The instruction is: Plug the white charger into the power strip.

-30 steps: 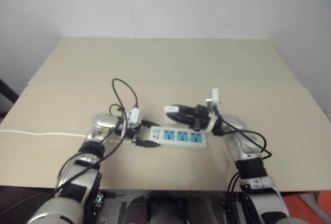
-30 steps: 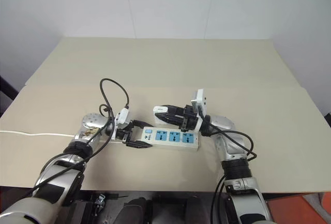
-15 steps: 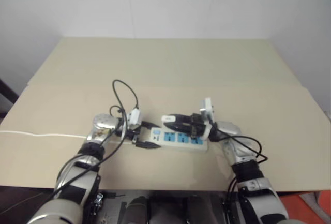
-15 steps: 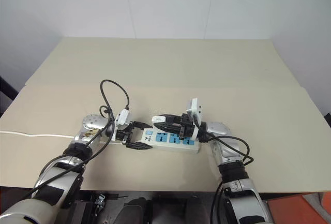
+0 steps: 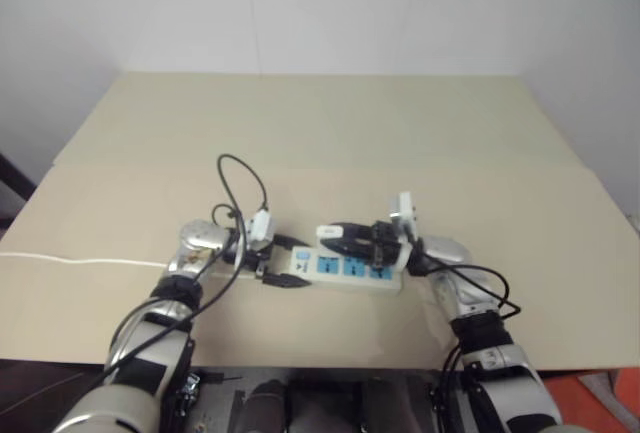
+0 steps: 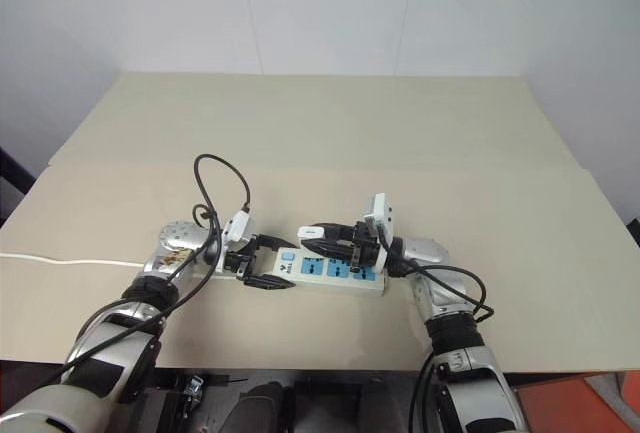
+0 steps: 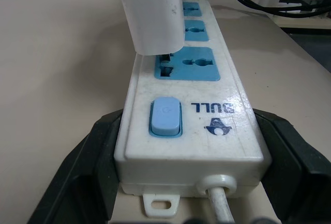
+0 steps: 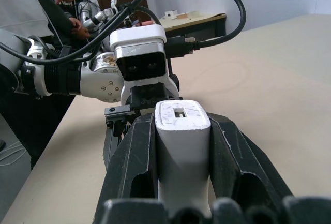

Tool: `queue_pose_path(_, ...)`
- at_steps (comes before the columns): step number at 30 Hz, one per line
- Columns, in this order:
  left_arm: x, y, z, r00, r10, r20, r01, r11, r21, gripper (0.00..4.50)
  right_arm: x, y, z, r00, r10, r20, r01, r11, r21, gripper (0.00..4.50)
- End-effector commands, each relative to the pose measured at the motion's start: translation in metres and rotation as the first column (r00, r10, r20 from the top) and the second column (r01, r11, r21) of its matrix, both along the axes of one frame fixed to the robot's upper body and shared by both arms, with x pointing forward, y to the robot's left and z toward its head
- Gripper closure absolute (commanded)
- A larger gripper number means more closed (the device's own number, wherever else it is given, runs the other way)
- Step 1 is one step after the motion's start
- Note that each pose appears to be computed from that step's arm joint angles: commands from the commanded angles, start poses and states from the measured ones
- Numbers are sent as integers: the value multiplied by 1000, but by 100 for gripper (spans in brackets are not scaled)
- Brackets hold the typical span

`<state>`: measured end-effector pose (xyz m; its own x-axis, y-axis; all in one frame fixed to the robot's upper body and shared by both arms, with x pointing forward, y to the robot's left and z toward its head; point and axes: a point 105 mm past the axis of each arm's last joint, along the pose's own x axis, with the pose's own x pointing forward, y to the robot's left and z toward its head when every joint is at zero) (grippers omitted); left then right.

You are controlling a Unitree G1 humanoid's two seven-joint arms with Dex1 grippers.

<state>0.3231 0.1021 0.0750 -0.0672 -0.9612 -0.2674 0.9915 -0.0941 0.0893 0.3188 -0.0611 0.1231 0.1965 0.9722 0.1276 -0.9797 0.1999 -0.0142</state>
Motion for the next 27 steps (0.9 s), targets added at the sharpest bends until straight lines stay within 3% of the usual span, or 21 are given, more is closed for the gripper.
queue_pose_path(1,-5,-1,-9,999,-22,-36,23,999,33,121,-2,5,0,1000,14,14,-14,1000,-6,340)
queue_pose_path(14,-4,-2,-8,999,-20,-35,21,999,27,121,-1,5,-2,1000,8,10,-8,1000,-14,340)
queue_pose_path(27,-3,-1,-7,999,-15,-34,16,999,29,121,1,-33,-10,998,-54,13,54,997,-64,340)
